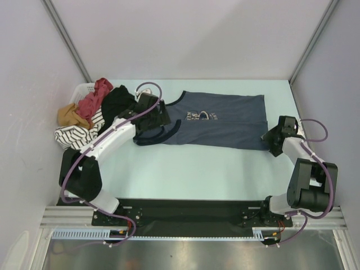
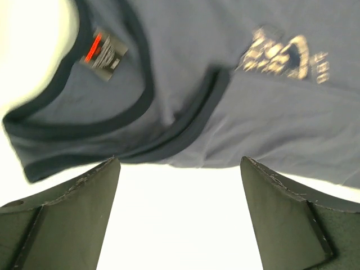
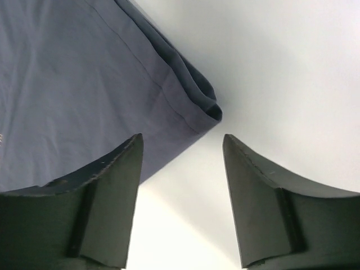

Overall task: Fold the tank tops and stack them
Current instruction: Fold the tank top

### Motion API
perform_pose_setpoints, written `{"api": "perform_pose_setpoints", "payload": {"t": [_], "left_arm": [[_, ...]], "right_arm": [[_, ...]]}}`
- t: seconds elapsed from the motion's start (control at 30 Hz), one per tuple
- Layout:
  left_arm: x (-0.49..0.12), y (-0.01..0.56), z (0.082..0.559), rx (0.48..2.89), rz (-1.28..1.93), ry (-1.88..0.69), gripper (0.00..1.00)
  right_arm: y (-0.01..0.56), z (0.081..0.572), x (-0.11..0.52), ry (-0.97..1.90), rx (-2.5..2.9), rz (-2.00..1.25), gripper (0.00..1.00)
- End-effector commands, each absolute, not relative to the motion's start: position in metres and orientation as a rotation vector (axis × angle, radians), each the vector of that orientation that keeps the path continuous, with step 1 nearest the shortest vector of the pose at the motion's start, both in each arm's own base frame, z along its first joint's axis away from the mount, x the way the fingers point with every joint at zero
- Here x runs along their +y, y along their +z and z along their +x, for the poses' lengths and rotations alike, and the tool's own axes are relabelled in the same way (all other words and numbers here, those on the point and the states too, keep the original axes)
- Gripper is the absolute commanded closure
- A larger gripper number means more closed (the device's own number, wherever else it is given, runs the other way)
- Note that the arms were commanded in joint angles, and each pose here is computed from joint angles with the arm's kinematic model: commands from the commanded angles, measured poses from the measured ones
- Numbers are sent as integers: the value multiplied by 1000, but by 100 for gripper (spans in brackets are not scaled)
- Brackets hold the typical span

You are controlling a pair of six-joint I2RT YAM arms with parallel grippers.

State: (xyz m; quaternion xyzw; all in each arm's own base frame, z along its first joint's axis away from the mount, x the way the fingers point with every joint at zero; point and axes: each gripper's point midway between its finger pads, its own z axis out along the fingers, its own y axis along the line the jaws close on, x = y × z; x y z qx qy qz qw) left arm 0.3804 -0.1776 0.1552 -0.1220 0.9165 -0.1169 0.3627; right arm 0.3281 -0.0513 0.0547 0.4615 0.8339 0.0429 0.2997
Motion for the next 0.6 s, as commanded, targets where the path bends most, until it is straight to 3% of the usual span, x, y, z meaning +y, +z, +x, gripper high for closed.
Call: {"api": "perform_pose_setpoints", "payload": {"t": [0.0, 0.1, 0.23, 0.33, 0.37, 0.47, 0.57], "left_arm": [[-163, 161, 369, 2340, -334, -359, 7], [-150, 158, 360, 2335, -384, -369, 7], [-141, 158, 346, 2289, -466, -406, 7], [-137, 147, 330, 2287, -492, -425, 7], [-132, 139, 325, 2301, -506, -400, 7], [-119, 130, 316, 2310, -531, -330, 8], [-107, 117, 310, 2333, -590, -295, 10]], "right_arm": [[59, 334, -44, 178, 2199, 1188, 33], [46, 331, -42, 178, 2216, 1221, 31], [32, 329, -50, 125, 2206, 1282, 37], [21, 328, -57, 101, 2207, 1332, 56], [18, 327, -60, 95, 2206, 1349, 73], [14, 322, -71, 82, 2198, 1403, 100], [18, 313, -83, 22, 2160, 1440, 100]]}}
